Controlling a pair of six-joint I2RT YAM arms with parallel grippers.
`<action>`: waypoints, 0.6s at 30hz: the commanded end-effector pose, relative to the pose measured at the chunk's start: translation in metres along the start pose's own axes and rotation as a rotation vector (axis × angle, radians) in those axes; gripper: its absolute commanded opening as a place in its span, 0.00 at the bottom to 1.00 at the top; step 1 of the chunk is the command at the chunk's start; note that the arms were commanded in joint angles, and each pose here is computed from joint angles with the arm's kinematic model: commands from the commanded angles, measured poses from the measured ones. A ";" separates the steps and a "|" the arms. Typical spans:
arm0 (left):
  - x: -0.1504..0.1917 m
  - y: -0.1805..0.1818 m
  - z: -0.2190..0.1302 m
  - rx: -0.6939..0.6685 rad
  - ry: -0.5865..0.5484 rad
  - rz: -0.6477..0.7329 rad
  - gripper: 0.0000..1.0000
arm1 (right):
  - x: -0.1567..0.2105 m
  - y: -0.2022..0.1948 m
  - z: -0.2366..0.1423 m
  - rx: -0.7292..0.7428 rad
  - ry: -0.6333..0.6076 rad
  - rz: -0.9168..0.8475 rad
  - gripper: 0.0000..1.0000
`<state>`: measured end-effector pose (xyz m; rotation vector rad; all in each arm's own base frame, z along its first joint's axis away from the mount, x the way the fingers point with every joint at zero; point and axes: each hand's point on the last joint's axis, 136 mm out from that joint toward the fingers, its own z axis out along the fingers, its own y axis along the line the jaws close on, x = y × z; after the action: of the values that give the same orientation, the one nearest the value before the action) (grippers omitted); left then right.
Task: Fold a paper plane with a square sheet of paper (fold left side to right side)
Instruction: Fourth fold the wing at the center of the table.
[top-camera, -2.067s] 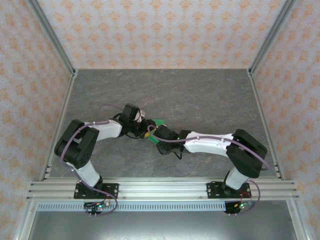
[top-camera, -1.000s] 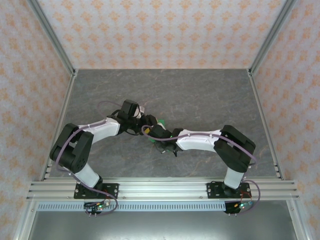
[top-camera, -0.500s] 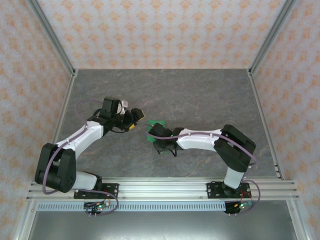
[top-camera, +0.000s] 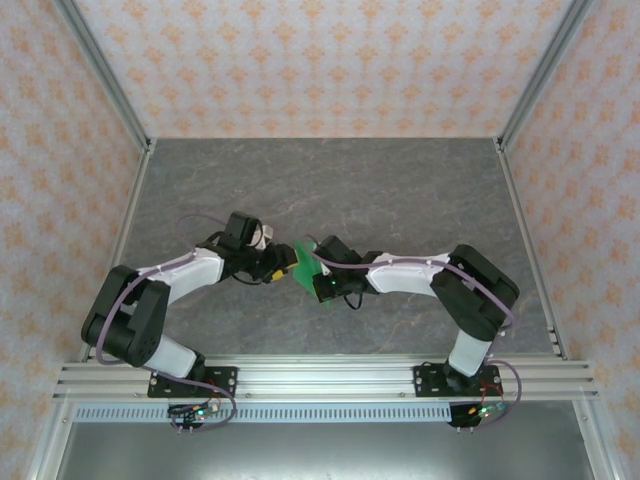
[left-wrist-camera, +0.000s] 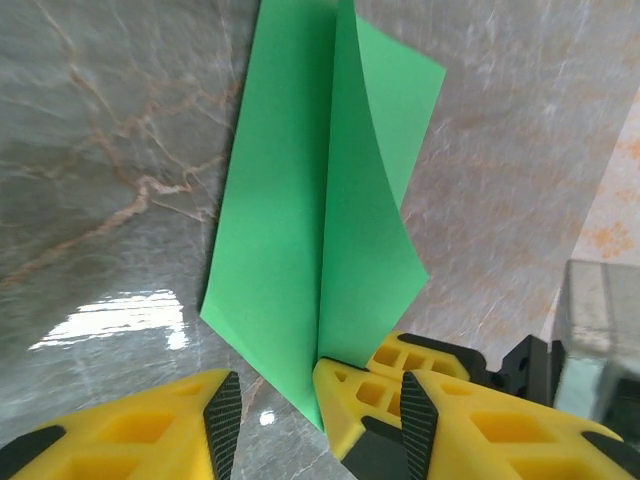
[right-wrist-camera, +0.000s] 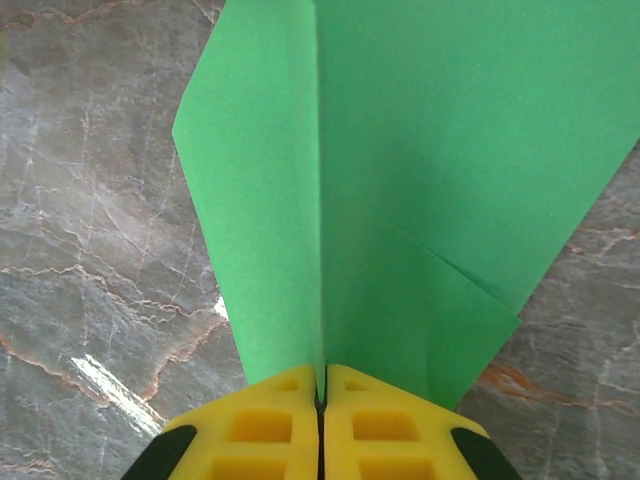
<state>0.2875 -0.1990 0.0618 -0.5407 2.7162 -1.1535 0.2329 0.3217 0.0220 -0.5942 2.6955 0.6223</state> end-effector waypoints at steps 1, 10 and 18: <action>-0.007 -0.014 0.009 0.034 -0.005 0.023 0.48 | -0.001 0.012 -0.005 -0.091 -0.010 0.020 0.07; -0.010 -0.023 0.031 0.034 0.021 0.031 0.46 | -0.002 0.014 -0.004 -0.165 -0.007 0.054 0.07; -0.017 -0.021 0.043 0.017 0.026 0.018 0.38 | -0.001 0.010 -0.002 -0.199 -0.001 0.099 0.07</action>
<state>0.3083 -0.2285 0.0398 -0.5188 2.7610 -1.1716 0.2297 0.3269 0.0234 -0.5265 2.7071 0.8693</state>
